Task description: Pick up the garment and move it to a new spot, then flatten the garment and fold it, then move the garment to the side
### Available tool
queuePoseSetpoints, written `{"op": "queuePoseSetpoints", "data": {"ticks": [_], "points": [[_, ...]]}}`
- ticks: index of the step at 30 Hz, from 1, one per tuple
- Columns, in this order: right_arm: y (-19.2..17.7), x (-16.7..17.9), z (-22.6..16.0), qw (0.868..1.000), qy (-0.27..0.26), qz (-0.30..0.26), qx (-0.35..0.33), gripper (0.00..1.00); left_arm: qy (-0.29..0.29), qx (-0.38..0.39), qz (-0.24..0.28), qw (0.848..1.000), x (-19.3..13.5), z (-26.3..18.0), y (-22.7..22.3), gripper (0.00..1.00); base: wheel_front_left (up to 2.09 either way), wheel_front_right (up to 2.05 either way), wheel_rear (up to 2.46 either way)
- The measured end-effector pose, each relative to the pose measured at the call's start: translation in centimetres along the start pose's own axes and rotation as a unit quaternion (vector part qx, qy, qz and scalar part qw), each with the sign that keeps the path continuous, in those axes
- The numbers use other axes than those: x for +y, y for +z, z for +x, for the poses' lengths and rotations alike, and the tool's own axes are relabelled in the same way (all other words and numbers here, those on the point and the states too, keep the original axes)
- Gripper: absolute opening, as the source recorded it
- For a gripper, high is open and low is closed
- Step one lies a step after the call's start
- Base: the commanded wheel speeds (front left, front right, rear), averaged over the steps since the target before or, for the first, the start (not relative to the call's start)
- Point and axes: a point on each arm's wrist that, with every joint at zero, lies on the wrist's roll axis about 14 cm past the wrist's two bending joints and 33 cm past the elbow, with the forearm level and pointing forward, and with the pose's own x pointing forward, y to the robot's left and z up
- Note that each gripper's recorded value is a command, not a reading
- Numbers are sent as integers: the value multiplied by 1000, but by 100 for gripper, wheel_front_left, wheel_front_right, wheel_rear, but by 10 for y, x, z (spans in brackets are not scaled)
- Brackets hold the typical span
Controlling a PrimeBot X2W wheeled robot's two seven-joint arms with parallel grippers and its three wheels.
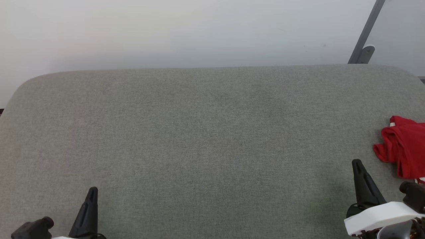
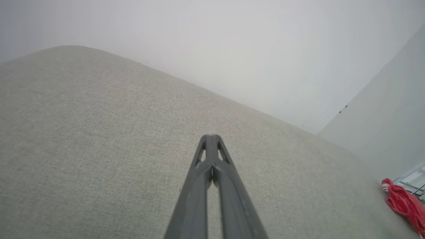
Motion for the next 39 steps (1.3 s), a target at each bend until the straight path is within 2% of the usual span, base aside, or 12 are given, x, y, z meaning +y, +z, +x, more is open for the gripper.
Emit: {"op": "queuePoseSetpoints", "data": {"ticks": [9, 20, 39], "points": [[0, -2, 2, 997, -9, 76, 0, 0, 14, -1, -71, 997, 1, 7, 0, 0, 0, 0, 0], [0, -4, 4, 987, -16, 157, 0, 0, 23, -3, -149, 989, 0, 16, 2, 0, 0, 0, 0], [3, -5, 9, 959, -22, 281, -5, 0, 29, -5, -269, 963, -5, 29, 3, 0, 0, 0, 0]]}}
